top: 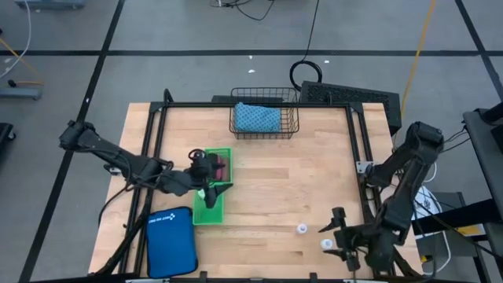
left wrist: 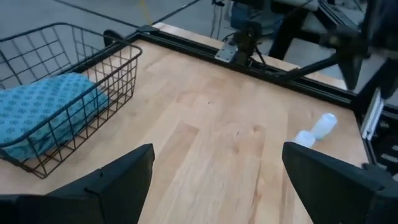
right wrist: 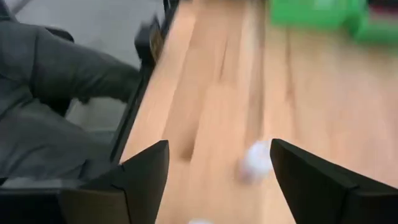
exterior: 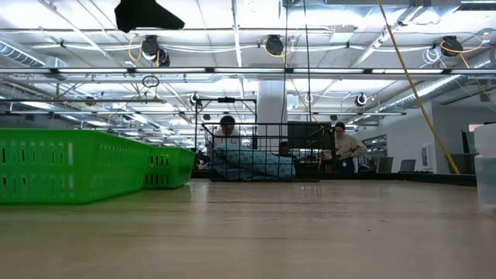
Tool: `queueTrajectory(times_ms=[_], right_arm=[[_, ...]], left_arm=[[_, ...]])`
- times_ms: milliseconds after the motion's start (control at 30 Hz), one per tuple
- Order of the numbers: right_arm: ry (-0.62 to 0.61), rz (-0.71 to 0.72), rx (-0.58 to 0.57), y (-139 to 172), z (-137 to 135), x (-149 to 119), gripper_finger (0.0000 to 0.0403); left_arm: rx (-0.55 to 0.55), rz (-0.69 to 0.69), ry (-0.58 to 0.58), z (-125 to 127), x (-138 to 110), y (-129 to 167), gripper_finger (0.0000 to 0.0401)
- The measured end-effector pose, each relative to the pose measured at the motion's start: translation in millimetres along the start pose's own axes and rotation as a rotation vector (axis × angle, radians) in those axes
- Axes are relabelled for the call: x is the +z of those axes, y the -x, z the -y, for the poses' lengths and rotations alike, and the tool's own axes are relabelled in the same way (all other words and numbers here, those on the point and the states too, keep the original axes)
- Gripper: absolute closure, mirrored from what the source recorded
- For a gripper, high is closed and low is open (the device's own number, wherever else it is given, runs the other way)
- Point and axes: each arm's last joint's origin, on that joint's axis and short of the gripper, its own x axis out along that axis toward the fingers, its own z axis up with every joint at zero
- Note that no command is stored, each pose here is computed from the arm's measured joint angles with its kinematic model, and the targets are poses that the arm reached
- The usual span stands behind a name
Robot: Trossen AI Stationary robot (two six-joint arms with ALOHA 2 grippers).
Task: Pick & Place Medicine items
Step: Put the bottom white pill bottle into the bottom green bin
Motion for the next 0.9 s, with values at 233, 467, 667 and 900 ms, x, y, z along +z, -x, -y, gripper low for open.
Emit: queueTrajectory(times_ms=[233, 467, 667, 900], right_arm=[[-0.163, -0.259, 0.021, -18.6, -5.1, -52.3, 0.0146], [-0.293, -0.508, 0.021, -24.1, 4.7, -106.0, 0.0151], [-0.357, -0.365, 0.082, -36.5, 13.4, -129.9, 0.0156], [-0.263, -0.189, 0.056, -43.4, 17.4, -127.0, 0.0163]], left_arm=[[0.026, -0.005, 0.072, -3.1, -0.6, -6.5, 0.0038], [0.028, 0.005, 0.117, -4.1, 0.9, -7.2, 0.0038], [0.029, 0.004, 0.117, -4.1, 0.8, -7.2, 0.0038], [0.044, 0.013, 0.117, -4.6, 1.0, -7.2, 0.0038]])
